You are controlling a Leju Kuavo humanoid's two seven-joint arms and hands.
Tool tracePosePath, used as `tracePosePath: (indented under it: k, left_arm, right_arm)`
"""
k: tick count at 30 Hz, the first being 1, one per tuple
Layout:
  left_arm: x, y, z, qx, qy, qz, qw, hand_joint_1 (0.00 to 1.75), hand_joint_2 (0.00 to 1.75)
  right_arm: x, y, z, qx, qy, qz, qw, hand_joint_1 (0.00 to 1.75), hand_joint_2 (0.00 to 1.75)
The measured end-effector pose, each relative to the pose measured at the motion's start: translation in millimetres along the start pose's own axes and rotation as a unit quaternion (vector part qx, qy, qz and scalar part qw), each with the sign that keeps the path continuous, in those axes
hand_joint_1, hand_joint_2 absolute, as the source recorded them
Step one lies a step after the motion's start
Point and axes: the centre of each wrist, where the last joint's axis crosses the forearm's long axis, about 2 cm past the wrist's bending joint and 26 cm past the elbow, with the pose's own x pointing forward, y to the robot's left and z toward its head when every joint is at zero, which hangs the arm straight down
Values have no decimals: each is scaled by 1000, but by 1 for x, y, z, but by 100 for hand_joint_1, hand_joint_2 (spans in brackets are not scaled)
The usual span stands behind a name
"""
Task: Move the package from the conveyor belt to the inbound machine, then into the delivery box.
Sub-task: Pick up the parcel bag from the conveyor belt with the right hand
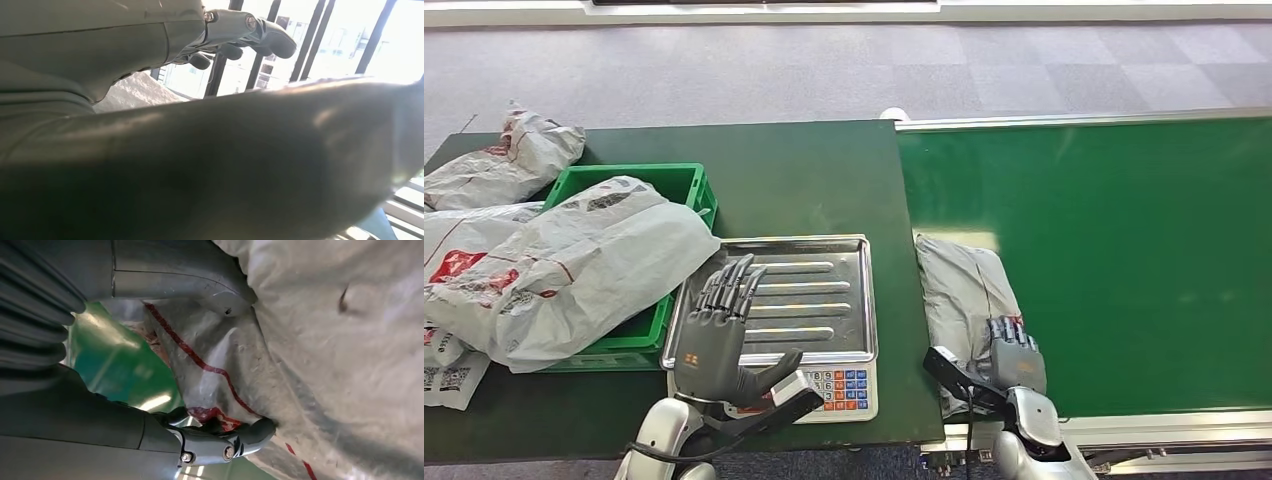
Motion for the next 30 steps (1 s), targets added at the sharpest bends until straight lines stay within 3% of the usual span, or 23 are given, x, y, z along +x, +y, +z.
tracePosePath:
  k: [6, 9, 10, 12, 13, 16, 30]
  left_arm:
    - [4, -2, -4, -4, -3, 2, 1000, 0, 0]
    - [4, -3, -4, -6, -2, 2, 1000, 0, 0]
    - [4, -3, -4, -7, -2, 2, 1000, 0, 0]
    - [4, -4, -4, -7, -2, 2, 1000, 0, 0]
    - [4, -4, -4, -8, -2, 2, 1000, 0, 0]
    - [4, -5, -4, -9, -2, 2, 1000, 0, 0]
    - [5, -5, -8, -7, -5, 0, 1000, 0, 0]
  right_arm:
    - [-2, 14, -1, 21, 34, -18, 999, 0, 175]
    - [-5, 21, 1, 16, 42, -43, 998, 0, 44]
    - [-5, 23, 2, 15, 45, -50, 998, 0, 44]
    - [-6, 28, 4, 20, 50, -60, 997, 0, 131]
    - [-6, 29, 4, 24, 52, -64, 996, 44, 175]
    - [-5, 33, 5, 28, 60, -69, 995, 175, 175]
    - [-7, 38, 12, -27, 76, -29, 996, 175, 175]
